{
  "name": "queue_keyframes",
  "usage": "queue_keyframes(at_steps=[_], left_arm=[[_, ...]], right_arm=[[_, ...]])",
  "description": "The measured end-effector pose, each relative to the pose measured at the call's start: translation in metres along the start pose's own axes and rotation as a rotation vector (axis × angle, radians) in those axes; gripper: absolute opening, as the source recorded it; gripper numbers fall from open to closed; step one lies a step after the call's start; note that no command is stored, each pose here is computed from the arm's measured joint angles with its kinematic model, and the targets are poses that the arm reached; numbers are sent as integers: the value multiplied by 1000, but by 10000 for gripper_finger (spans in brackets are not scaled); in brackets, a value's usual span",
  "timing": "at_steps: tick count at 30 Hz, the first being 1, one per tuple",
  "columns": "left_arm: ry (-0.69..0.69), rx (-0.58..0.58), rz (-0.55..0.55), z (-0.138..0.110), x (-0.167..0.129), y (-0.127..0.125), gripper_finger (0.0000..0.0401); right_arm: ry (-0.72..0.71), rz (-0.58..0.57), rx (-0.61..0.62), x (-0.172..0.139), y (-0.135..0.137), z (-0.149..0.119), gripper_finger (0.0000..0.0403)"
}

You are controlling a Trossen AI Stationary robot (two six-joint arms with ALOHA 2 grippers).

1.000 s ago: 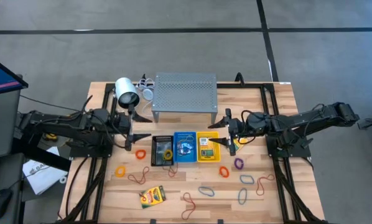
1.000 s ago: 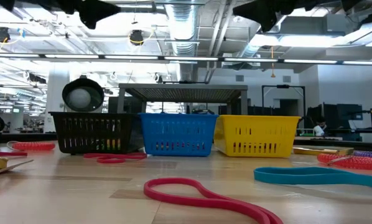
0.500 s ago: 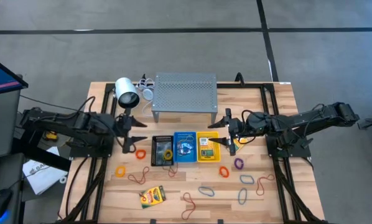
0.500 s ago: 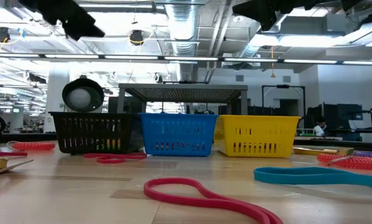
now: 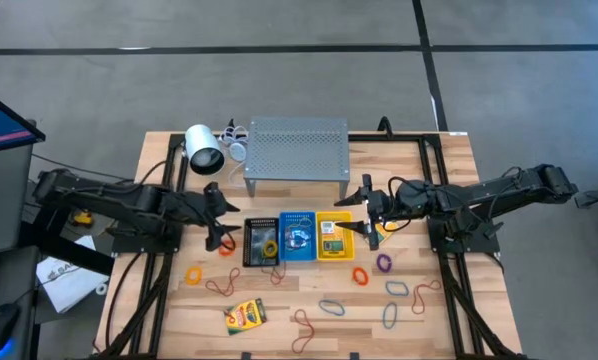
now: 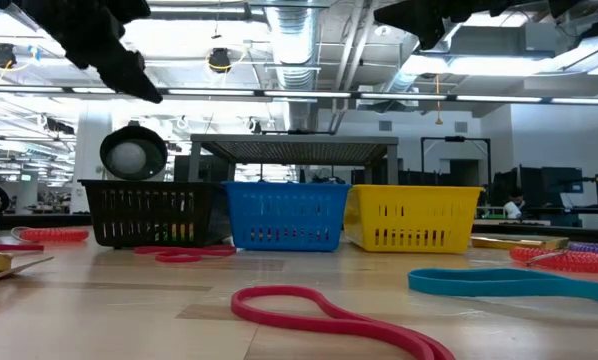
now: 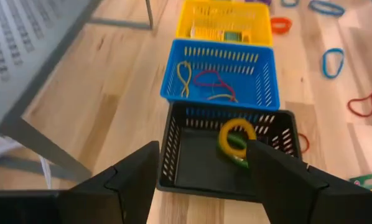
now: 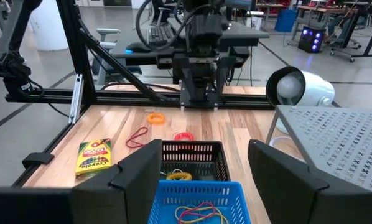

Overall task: Pick & Place Office Desk Supplies
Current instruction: Put the orange spring keychain into the black basket

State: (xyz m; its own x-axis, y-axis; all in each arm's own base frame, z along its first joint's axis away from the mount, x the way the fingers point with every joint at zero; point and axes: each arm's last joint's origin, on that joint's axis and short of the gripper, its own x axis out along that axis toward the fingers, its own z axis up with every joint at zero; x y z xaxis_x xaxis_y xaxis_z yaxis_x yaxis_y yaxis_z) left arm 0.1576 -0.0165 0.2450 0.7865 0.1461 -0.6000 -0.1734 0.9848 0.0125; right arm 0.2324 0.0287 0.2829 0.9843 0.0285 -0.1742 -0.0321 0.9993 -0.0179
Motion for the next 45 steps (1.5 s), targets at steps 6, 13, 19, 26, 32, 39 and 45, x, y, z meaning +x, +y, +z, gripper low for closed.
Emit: queue_keyframes(at_steps=[6, 13, 19, 26, 32, 39, 45], left_arm=[[81, -38, 18, -5, 11, -2, 237], [183, -80, 52, -12, 23, -4, 237], [271, -78, 68, -18, 35, -7, 237], [457, -106, 63, -33, 36, -6, 237], [521, -159, 33, -37, 35, -7, 237], [601, -138, 51, -44, 49, -11, 237], [679, -132, 81, -52, 63, -16, 237]], right_arm=[[16, 0, -2, 0, 0, -2, 234], [21, 0, -10, 0, 0, -2, 234], [41, 0, -13, 0, 0, -4, 234], [51, 0, -14, 0, 0, -5, 234], [57, 1, -14, 0, 0, -6, 234], [64, 2, -15, 0, 0, -6, 234], [71, 2, -16, 0, 0, -7, 234]])
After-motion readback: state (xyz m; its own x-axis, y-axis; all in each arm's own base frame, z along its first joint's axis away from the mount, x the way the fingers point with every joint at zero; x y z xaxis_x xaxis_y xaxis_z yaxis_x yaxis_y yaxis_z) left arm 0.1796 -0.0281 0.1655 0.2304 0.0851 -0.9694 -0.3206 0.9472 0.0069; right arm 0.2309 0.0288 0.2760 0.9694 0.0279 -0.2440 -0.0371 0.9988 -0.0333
